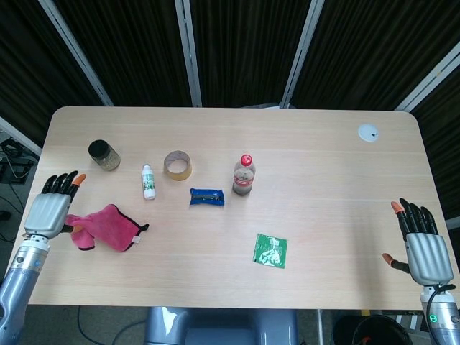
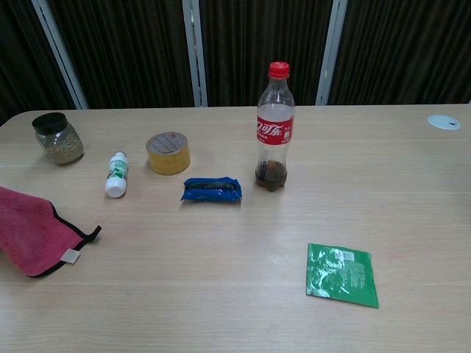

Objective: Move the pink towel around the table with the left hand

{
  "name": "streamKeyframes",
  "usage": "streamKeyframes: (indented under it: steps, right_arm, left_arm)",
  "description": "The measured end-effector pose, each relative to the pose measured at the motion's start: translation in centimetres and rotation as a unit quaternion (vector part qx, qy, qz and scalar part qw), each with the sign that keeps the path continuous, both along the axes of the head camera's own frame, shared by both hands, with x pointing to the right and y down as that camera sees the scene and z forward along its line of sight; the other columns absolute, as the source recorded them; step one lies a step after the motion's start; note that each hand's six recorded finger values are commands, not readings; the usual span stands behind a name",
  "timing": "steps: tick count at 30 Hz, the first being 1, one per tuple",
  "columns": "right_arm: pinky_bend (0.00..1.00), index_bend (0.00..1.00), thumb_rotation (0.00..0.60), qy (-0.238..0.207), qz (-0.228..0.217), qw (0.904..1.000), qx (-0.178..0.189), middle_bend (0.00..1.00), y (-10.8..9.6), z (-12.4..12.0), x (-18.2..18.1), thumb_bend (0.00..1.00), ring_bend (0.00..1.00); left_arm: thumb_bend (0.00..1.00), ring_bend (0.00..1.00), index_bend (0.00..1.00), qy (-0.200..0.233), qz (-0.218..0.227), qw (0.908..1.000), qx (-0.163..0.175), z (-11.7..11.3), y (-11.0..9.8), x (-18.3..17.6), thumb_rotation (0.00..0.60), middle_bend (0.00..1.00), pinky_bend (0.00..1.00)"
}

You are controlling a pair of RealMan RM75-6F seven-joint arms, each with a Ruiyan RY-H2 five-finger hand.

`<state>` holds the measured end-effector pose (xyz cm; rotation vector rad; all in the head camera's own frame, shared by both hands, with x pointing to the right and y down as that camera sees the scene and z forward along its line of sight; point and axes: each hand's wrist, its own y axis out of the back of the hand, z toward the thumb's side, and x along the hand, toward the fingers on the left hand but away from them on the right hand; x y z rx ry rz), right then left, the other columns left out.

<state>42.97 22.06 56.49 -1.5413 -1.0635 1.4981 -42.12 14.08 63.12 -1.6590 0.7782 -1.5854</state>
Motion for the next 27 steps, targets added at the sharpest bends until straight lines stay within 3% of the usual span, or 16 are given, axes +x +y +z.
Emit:
streamKeyframes:
  steps: [5, 9, 14, 21, 27]
  right_arm:
    - [0.0, 0.02, 0.6, -0.001, 0.0, 1.0, 0.0, 0.0, 0.0, 0.0, 0.0, 0.0, 0.0]
    - [0.0, 0.02, 0.6, -0.001, 0.0, 1.0, 0.0, 0.0, 0.0, 0.0, 0.1, 0.0, 0.0]
    - [0.0, 0.02, 0.6, -0.002, 0.001, 1.0, 0.0, 0.0, -0.1, 0.0, 0.1, 0.0, 0.0]
    - [0.0, 0.02, 0.6, -0.003, 0.002, 1.0, -0.001, 0.0, 0.0, 0.0, 0.1, 0.0, 0.0]
    - [0.0, 0.02, 0.6, -0.004, 0.002, 1.0, -0.004, 0.0, 0.0, 0.0, 0.1, 0.0, 0.0]
  left_arm:
    - [0.0, 0.0, 0.06, 0.019, 0.006, 0.9993, -0.033, 0.2, -0.4, 1.3, 0.6, 0.0, 0.0]
    - [0.0, 0.0, 0.05, 0.036, 0.002, 0.9957, -0.085, 0.2, -0.4, 2.4, 0.6, 0.0, 0.0]
    - [0.0, 0.0, 0.05, 0.03, 0.029, 0.9909, -0.128, -0.5, -0.9, 3.6, 0.6, 0.0, 0.0]
    - [0.0, 0.0, 0.05, 0.026, 0.03, 0.9935, -0.107, -1.4, -1.5, 3.8, 0.6, 0.0, 0.0]
    - [0.0, 0.0, 0.04, 0.037, 0.001, 0.9987, -0.035, -2.7, -1.6, 2.9, 0.6, 0.0, 0.0]
